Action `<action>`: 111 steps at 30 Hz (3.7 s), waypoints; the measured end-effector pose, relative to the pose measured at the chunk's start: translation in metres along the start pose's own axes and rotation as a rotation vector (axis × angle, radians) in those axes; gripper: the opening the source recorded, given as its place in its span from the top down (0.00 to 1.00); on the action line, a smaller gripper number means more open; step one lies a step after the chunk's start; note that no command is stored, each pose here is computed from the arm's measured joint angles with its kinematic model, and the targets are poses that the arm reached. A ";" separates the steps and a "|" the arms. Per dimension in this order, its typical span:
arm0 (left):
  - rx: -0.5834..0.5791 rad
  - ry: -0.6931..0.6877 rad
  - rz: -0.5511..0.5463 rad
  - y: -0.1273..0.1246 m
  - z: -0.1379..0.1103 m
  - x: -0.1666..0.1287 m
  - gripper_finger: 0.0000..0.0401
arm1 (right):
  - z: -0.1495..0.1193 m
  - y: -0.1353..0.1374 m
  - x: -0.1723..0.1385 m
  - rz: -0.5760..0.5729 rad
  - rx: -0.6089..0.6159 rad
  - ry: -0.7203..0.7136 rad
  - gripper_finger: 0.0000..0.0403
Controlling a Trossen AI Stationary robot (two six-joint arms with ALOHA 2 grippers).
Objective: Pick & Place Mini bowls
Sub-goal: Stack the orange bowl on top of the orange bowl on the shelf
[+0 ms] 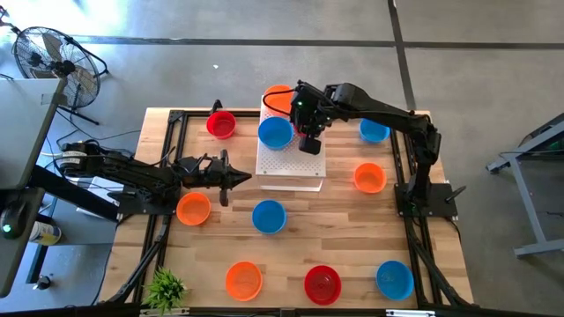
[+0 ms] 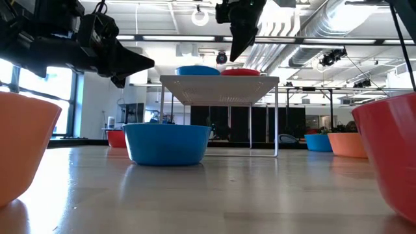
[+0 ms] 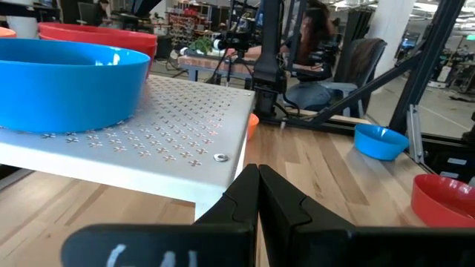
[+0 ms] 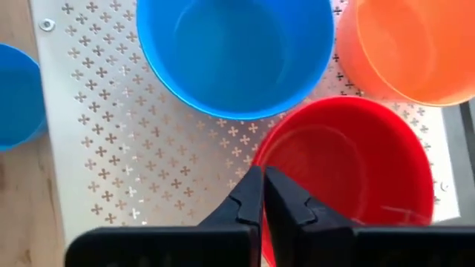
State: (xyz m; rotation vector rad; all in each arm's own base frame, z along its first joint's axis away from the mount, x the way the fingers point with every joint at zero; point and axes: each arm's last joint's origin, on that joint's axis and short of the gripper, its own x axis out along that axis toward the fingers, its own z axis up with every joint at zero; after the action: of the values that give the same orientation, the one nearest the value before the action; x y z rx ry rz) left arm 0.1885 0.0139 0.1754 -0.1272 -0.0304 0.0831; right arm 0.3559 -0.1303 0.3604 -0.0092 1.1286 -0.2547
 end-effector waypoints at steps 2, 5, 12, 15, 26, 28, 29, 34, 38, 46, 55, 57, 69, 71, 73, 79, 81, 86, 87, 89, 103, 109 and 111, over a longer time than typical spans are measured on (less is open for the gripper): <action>0.000 0.000 0.000 0.000 0.000 0.000 1.00 | 0.000 0.000 0.001 0.008 0.007 -0.001 0.98; 0.000 0.000 0.000 0.000 0.000 0.000 1.00 | 0.001 0.000 0.001 0.008 0.019 -0.007 0.94; 0.000 0.002 -0.010 0.000 0.000 0.000 1.00 | -0.006 0.012 -0.020 -0.032 0.003 0.006 0.88; 0.001 0.010 -0.025 -0.001 -0.001 0.000 1.00 | -0.007 0.024 -0.034 -0.031 -0.029 -0.027 0.94; 0.003 0.015 -0.024 -0.001 -0.001 0.000 1.00 | -0.005 0.075 -0.056 -0.082 -0.106 -0.107 0.99; 0.001 0.019 -0.023 -0.001 -0.002 0.000 1.00 | -0.005 0.083 -0.057 -0.085 -0.113 -0.116 0.99; 0.001 0.021 -0.023 -0.001 -0.002 0.000 1.00 | -0.004 0.086 -0.058 -0.084 -0.117 -0.128 0.99; 0.000 0.027 -0.028 -0.001 -0.002 0.000 1.00 | -0.002 0.100 -0.061 -0.067 -0.142 -0.167 1.00; 0.000 0.029 -0.047 -0.001 -0.002 0.000 1.00 | -0.005 0.106 -0.054 -0.055 -0.145 -0.201 1.00; -0.001 0.029 -0.050 -0.001 -0.002 0.000 1.00 | -0.062 0.108 -0.027 0.031 -0.030 -0.388 1.00; -0.001 0.028 -0.045 -0.001 -0.002 0.000 1.00 | -0.158 0.112 -0.048 -0.017 0.318 -0.493 1.00; 0.000 0.028 -0.045 -0.001 -0.002 0.000 1.00 | -0.177 0.115 -0.055 -0.054 0.390 -0.474 1.00; 0.000 0.030 -0.044 -0.001 -0.002 0.000 1.00 | -0.239 0.129 -0.057 -0.197 0.624 -0.052 0.95; 0.000 0.034 -0.044 -0.001 -0.003 0.000 1.00 | -0.242 0.132 -0.053 -0.217 0.628 0.030 0.90; 0.000 0.036 -0.043 -0.001 -0.003 0.000 1.00 | -0.244 0.137 -0.048 -0.230 0.608 0.082 0.83; 0.000 0.048 -0.041 -0.001 -0.004 0.000 1.00 | -0.249 0.154 -0.021 -0.234 0.382 0.152 0.64; 0.000 0.051 -0.041 -0.001 -0.005 0.000 1.00 | -0.254 0.157 -0.009 -0.234 0.339 0.169 0.60; 0.000 0.051 -0.041 -0.001 -0.005 0.000 1.00 | -0.267 0.158 0.026 -0.168 0.304 0.181 0.57; 0.000 0.052 -0.041 -0.001 -0.005 0.000 1.00 | -0.269 0.157 0.032 -0.157 0.299 0.177 0.57; 0.000 0.052 -0.041 -0.001 -0.005 0.000 1.00 | -0.273 0.154 0.043 -0.148 0.294 0.180 0.58; 0.010 0.052 -0.041 -0.001 -0.005 0.000 1.00 | -0.284 0.132 0.073 -0.189 0.308 0.177 0.77; 0.010 0.054 -0.040 -0.001 -0.005 0.000 1.00 | -0.284 0.128 0.079 -0.171 0.342 0.170 0.88; 0.010 0.054 -0.040 -0.001 -0.005 0.000 1.00 | -0.283 0.128 0.079 -0.156 0.331 0.160 0.94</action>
State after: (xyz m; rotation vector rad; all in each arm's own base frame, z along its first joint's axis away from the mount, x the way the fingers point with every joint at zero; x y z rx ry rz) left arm 0.1885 0.0125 0.1707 -0.1185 0.0218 0.0395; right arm 0.1604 0.0123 0.1507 0.2203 1.2346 -0.5878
